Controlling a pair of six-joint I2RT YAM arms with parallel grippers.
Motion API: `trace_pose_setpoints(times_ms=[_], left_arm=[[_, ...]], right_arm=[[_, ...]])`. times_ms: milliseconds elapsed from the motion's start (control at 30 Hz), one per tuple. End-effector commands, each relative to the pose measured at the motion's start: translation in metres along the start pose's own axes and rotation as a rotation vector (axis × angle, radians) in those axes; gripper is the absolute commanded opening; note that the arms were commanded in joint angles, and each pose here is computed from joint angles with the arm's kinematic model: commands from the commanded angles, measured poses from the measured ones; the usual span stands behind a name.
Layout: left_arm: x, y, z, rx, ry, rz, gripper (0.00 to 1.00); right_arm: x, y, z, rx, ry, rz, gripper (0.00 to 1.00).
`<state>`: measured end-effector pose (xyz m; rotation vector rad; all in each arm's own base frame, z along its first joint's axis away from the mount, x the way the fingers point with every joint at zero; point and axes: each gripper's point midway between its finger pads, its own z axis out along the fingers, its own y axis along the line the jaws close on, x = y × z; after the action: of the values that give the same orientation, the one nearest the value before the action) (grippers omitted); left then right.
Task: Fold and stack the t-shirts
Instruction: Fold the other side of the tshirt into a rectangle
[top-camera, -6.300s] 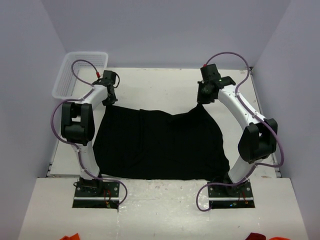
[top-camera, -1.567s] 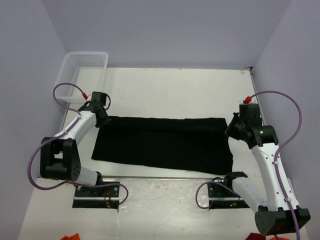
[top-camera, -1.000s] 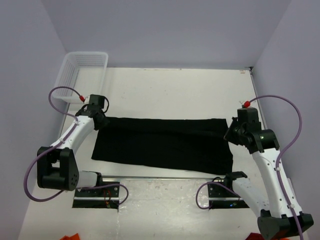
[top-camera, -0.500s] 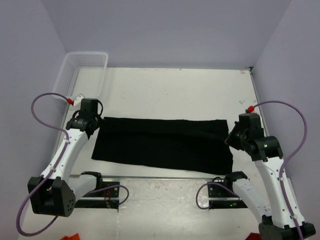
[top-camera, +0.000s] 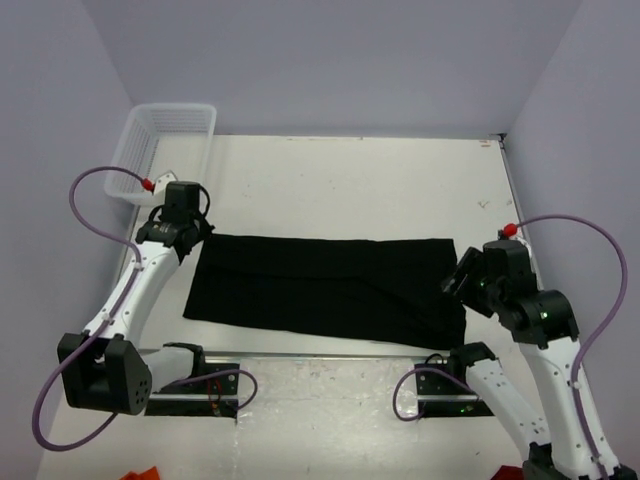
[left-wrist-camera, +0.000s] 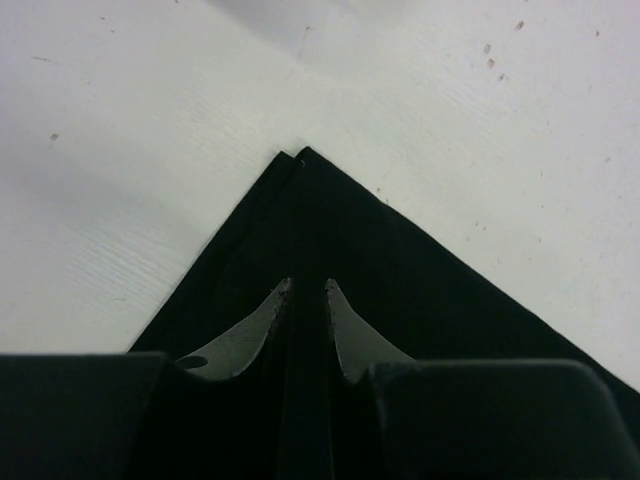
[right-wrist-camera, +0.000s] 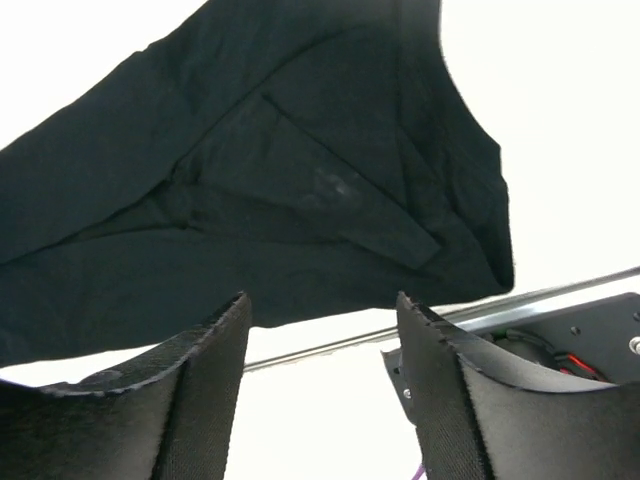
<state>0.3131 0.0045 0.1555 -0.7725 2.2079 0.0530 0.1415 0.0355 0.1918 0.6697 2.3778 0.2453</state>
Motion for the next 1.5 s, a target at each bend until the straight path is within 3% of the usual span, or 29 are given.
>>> trace_pose_setpoints(times_ms=[0, 100, 133, 167, 333, 433, 467, 600, 633, 967, 1367, 1467], left_arm=[[-0.001, -0.02, 0.011, 0.061, -0.011, 0.037, 0.19], [0.013, -0.033, 0.023, 0.067, 0.042, 0.095, 0.13], [0.022, -0.04, 0.028, 0.067, 0.064, 0.137, 0.04], [0.023, -0.046, 0.029, 0.067, 0.064, 0.151, 0.0], [0.047, -0.072, 0.04, 0.111, 0.102, 0.225, 0.0], [0.058, -0.084, 0.051, 0.13, 0.13, 0.264, 0.0], [0.057, -0.089, 0.054, 0.134, 0.13, 0.271, 0.0], [0.084, -0.099, 0.079, 0.123, 0.219, 0.346, 0.0], [0.088, -0.101, 0.08, 0.12, 0.225, 0.358, 0.0], [0.08, -0.109, 0.075, 0.139, 0.192, 0.374, 0.0], [0.079, -0.109, 0.069, 0.16, 0.187, 0.365, 0.0], [0.082, -0.108, 0.069, 0.161, 0.192, 0.371, 0.0]], right_arm=[[-0.028, 0.046, 0.014, -0.078, 0.002, -0.038, 0.6], [-0.043, 0.09, 0.04, -0.11, 0.012, -0.098, 0.43], [-0.046, 0.098, 0.048, -0.108, 0.016, -0.106, 0.0], [-0.047, 0.109, 0.065, -0.083, 0.053, -0.12, 0.0], [-0.043, 0.141, 0.121, -0.039, 0.11, -0.214, 0.0], [-0.033, 0.139, 0.153, 0.025, 0.163, -0.249, 0.2], [-0.033, 0.14, 0.158, 0.031, 0.167, -0.262, 0.33], [-0.027, 0.134, 0.179, 0.089, 0.197, -0.27, 0.67], [-0.019, 0.137, 0.184, 0.075, 0.231, -0.264, 0.68], [0.023, 0.095, 0.224, 0.235, 0.274, -0.134, 0.51], [0.04, 0.068, 0.223, 0.28, 0.234, -0.034, 0.47], [0.038, 0.066, 0.222, 0.289, 0.219, -0.023, 0.38]])
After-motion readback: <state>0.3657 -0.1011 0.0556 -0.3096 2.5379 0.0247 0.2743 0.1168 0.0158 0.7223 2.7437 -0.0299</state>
